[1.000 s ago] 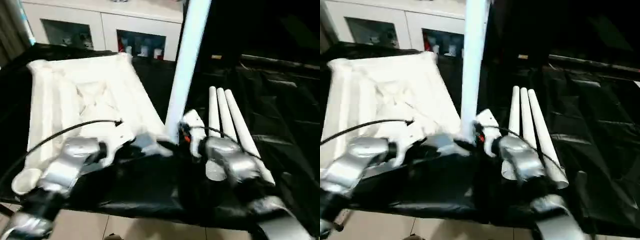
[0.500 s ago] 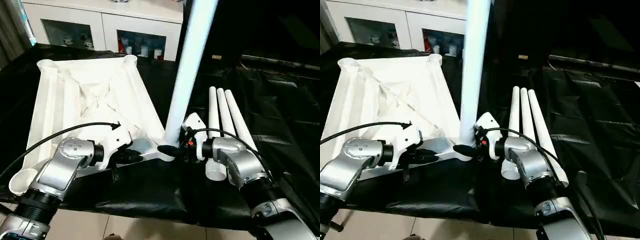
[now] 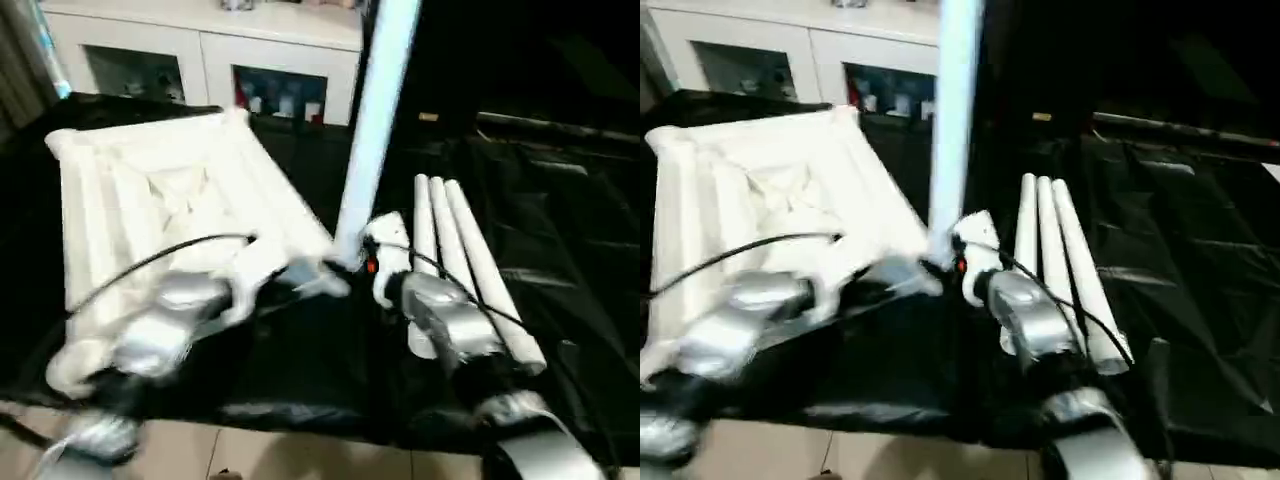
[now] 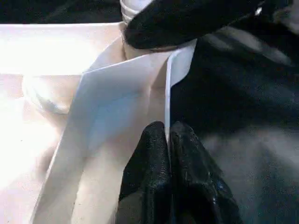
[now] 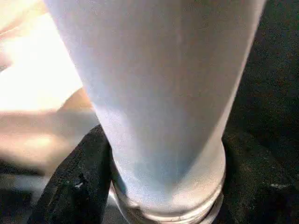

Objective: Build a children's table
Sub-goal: Rotate leg to tighten

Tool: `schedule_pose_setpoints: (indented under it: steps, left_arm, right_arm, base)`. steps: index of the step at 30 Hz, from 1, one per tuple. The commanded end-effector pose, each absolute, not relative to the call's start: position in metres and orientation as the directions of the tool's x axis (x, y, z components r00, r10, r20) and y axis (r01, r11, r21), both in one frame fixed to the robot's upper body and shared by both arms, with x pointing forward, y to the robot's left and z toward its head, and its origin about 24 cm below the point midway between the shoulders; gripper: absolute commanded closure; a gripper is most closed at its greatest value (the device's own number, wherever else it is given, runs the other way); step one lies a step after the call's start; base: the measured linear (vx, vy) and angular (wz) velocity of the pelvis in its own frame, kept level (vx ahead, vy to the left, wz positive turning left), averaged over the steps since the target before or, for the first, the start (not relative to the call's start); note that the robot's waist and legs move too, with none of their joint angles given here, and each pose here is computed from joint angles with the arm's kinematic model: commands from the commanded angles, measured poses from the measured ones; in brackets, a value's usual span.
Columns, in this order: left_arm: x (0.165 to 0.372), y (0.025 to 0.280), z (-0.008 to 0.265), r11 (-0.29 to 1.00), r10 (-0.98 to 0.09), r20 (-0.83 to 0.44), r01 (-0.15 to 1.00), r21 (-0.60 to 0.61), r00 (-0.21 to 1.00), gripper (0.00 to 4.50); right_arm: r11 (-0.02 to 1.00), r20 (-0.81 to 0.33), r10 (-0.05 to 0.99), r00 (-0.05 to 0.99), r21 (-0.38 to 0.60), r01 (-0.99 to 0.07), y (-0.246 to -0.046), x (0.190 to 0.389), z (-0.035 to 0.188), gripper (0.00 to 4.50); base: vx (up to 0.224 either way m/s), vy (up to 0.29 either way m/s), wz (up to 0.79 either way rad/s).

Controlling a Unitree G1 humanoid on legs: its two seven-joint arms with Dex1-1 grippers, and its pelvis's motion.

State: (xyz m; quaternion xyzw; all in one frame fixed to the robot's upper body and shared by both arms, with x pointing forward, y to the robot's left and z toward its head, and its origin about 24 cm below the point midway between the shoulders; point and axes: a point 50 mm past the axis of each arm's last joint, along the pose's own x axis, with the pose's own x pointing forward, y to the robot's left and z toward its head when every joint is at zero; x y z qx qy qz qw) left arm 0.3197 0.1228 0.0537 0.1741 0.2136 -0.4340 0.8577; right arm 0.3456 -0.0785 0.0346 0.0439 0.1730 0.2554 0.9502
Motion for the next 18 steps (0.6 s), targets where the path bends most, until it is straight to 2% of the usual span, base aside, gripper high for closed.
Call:
schedule_pose_setpoints:
  steps: [1,3,8,9,10,13,18]
  left_arm:
    - [0.327,0.106,0.054,0.64,-0.646,-0.466,0.762,0.101,0.605,4.5]
    - [0.331,0.098,0.054,0.656,-0.632,-0.461,0.747,0.108,0.623,4.5]
    - [0.331,0.09,0.056,0.629,-0.659,-0.446,0.769,0.114,0.605,4.5]
    - [0.33,0.09,0.056,0.624,-0.664,-0.446,0.773,0.111,0.6,4.5]
    - [0.329,0.091,0.056,0.615,-0.672,-0.445,0.781,0.109,0.591,4.5]
    - [0.326,0.098,0.055,0.595,-0.688,-0.446,0.797,0.106,0.573,4.5]
    - [0.318,0.112,0.055,0.546,-0.727,-0.44,0.832,0.094,0.527,4.5]
  right_arm:
    - [0.915,-0.427,0.402,0.81,0.204,-0.347,-0.079,0.339,0.01,1.75]
    - [0.924,-0.424,0.383,0.821,0.19,-0.332,-0.068,0.341,0.012,1.75]
    - [0.89,-0.374,0.457,0.807,0.2,-0.41,-0.05,0.342,0.02,1.75]
    - [0.885,-0.362,0.465,0.808,0.191,-0.424,-0.049,0.343,0.022,1.4]
    - [0.87,-0.334,0.493,0.803,0.164,-0.465,-0.048,0.344,0.026,1.19]
    - [0.837,-0.294,0.546,0.784,0.163,-0.522,-0.049,0.344,0.031,0.95]
    - [0.772,-0.309,0.631,0.712,0.149,-0.618,-0.062,0.342,0.034,0.58]
  base:
    - [0.0,0.0,0.0]
    - [0.0,0.0,0.0]
    - [0.0,0.0,0.0]
    - [0.0,0.0,0.0]
    - [0.0,0.0,0.0]
    - [0.0,0.0,0.0]
    - [0.0,0.0,0.0]
